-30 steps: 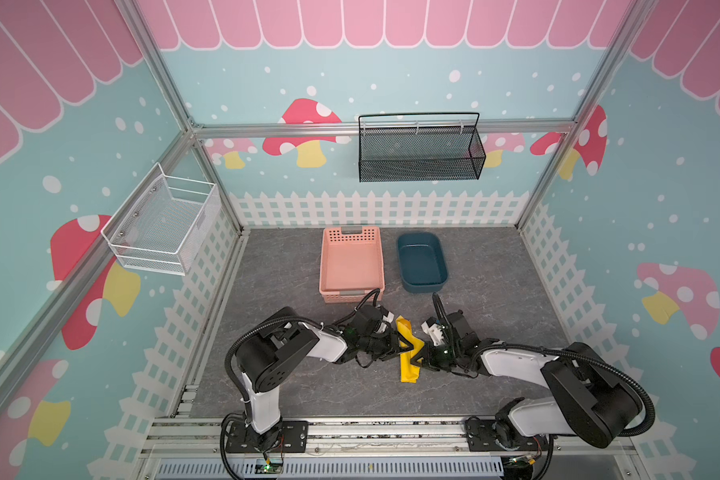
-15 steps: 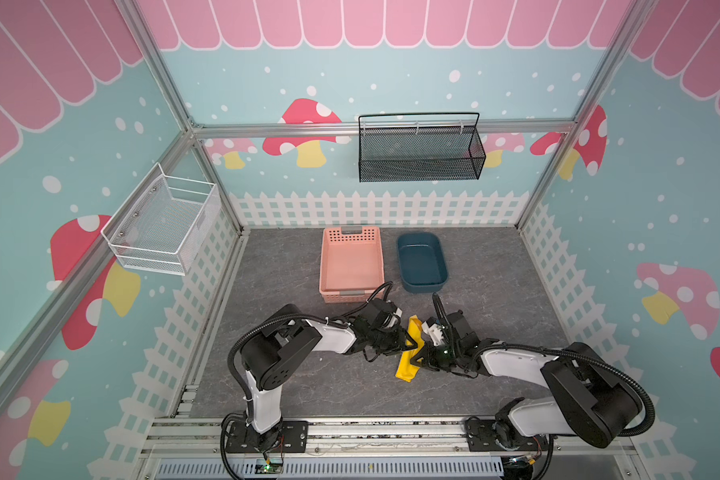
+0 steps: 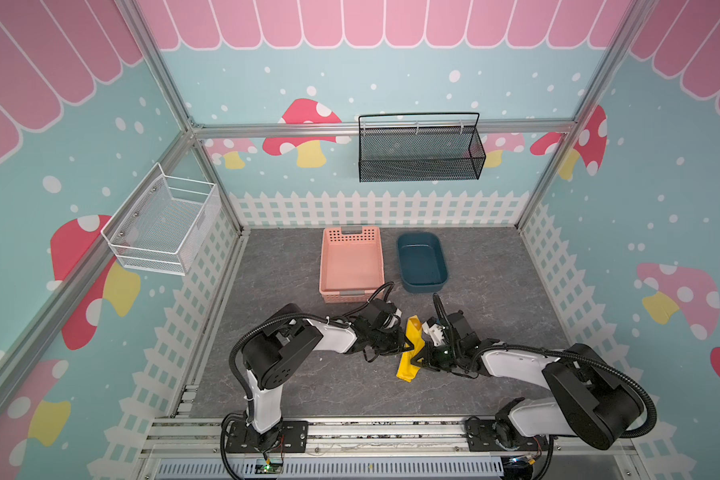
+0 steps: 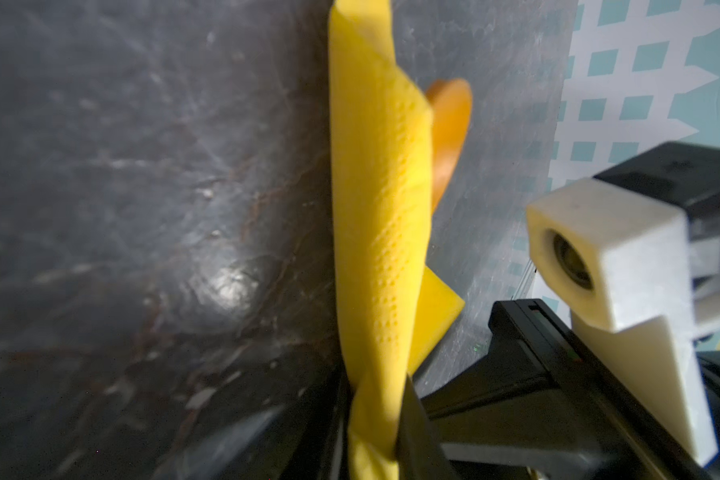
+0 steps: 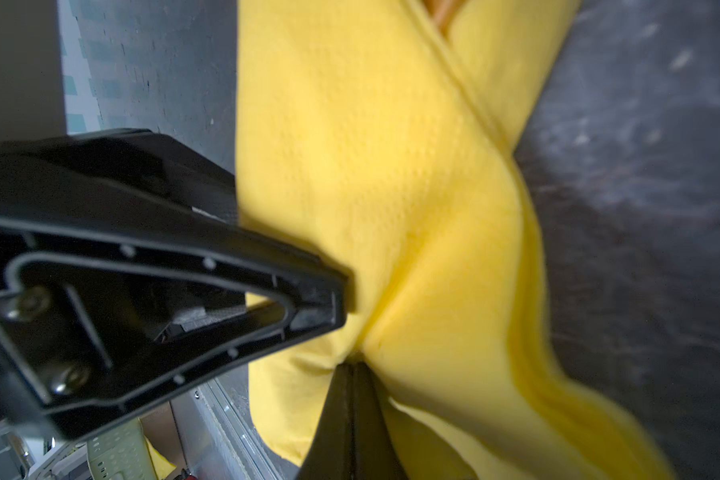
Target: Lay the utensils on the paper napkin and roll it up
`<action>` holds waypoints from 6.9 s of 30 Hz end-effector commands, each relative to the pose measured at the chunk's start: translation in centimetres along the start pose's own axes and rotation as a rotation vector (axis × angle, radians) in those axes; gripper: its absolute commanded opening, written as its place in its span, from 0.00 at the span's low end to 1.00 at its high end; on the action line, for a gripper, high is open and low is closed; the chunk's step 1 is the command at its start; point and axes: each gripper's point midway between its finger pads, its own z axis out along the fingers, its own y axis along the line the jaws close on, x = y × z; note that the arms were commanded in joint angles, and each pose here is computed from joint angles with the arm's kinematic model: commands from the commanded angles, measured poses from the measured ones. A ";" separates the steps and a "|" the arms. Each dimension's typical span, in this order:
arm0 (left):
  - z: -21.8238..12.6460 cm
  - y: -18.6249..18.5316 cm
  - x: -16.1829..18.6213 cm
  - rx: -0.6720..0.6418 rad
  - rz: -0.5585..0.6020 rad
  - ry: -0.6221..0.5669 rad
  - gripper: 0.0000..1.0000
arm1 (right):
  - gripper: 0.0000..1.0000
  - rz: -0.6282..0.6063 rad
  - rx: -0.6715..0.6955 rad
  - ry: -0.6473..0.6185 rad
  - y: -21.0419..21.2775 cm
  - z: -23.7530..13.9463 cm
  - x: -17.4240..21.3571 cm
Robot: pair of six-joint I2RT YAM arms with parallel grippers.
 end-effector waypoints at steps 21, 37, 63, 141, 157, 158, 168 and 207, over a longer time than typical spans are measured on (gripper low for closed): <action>-2.0 1.9 -1.6 -0.043 -0.094 -0.098 0.01 | 0.09 0.036 0.063 -0.137 0.8 -4.6 -1.1; -5.1 -1.5 -3.3 0.066 -0.059 -0.186 0.00 | 0.14 0.014 0.026 -0.226 2.6 -6.9 -2.5; -21.9 -21.3 -7.6 0.469 0.398 -0.538 0.00 | 0.80 -0.447 -0.486 -0.674 19.9 -21.6 -6.2; -34.9 -31.7 0.6 0.626 0.972 -0.717 0.62 | 0.00 -1.284 -0.778 -0.843 31.4 -30.3 -1.8; -36.1 -33.6 2.6 0.734 1.034 -0.656 0.62 | 0.00 -1.251 -0.825 -0.822 31.6 -30.9 -1.2; -36.1 -33.5 2.7 0.734 1.037 -0.658 0.63 | 0.00 -1.250 -0.827 -0.823 31.7 -30.9 -1.2; -35.4 -33.9 2.8 0.706 1.069 -0.640 0.67 | 0.00 -1.266 -0.862 -0.779 31.9 -30.4 -1.1; -34.4 -36.2 1.9 0.719 1.059 -0.662 0.49 | 0.00 -1.305 -0.909 -0.712 31.8 -29.3 -0.4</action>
